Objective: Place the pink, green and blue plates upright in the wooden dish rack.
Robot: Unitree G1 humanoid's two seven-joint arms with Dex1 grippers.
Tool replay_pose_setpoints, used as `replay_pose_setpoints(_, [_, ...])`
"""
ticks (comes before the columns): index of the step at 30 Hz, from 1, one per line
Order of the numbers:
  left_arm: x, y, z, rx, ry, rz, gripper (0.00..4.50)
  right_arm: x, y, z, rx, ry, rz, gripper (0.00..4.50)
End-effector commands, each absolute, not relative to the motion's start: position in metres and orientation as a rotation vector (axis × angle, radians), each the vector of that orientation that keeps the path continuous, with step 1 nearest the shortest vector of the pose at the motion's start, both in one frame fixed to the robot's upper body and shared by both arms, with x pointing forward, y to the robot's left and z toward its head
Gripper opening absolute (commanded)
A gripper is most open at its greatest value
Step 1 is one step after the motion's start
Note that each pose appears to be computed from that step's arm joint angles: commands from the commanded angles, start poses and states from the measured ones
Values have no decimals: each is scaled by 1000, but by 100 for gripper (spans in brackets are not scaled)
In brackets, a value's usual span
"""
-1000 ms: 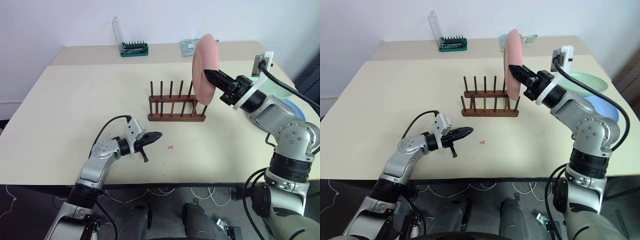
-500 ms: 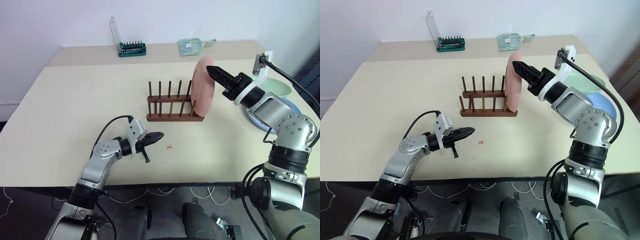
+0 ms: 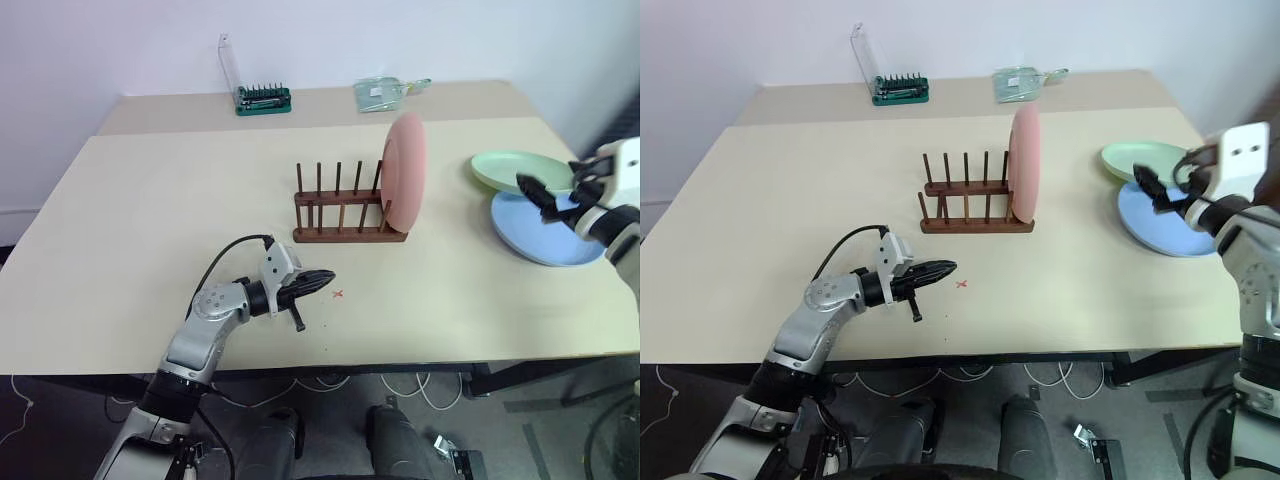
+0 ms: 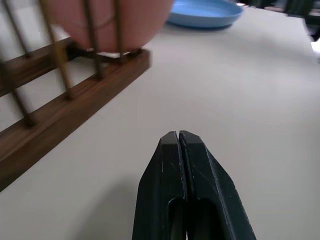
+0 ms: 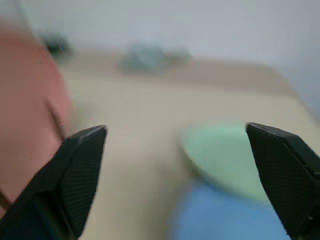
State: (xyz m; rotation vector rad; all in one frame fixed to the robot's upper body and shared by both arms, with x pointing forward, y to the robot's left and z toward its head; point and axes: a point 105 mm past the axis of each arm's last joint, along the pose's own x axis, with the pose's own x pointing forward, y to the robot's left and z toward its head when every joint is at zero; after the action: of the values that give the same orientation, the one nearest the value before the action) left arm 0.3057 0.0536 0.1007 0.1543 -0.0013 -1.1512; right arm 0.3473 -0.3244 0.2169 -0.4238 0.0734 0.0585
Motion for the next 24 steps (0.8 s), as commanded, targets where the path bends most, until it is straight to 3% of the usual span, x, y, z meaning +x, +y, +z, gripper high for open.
replay_pose_setpoints(1, [307, 49, 110, 173, -39, -1171, 0, 360, -330, 213, -827, 98, 93, 445])
replay_pose_setpoints(6, [307, 49, 110, 178, -44, -1166, 0, 386, -342, 200, -1074, 140, 111, 445])
replay_pose_setpoints(17, [303, 59, 107, 163, -38, -1093, 0, 411, -359, 171, -1318, 314, 102, 445])
replay_pose_setpoints(20, [303, 61, 107, 163, -37, -1084, 0, 412, -362, 171, -1357, 325, 76, 362])
replay_pose_setpoints(24, [304, 61, 107, 164, -37, -1082, 0, 412, -363, 171, -1401, 315, 67, 158])
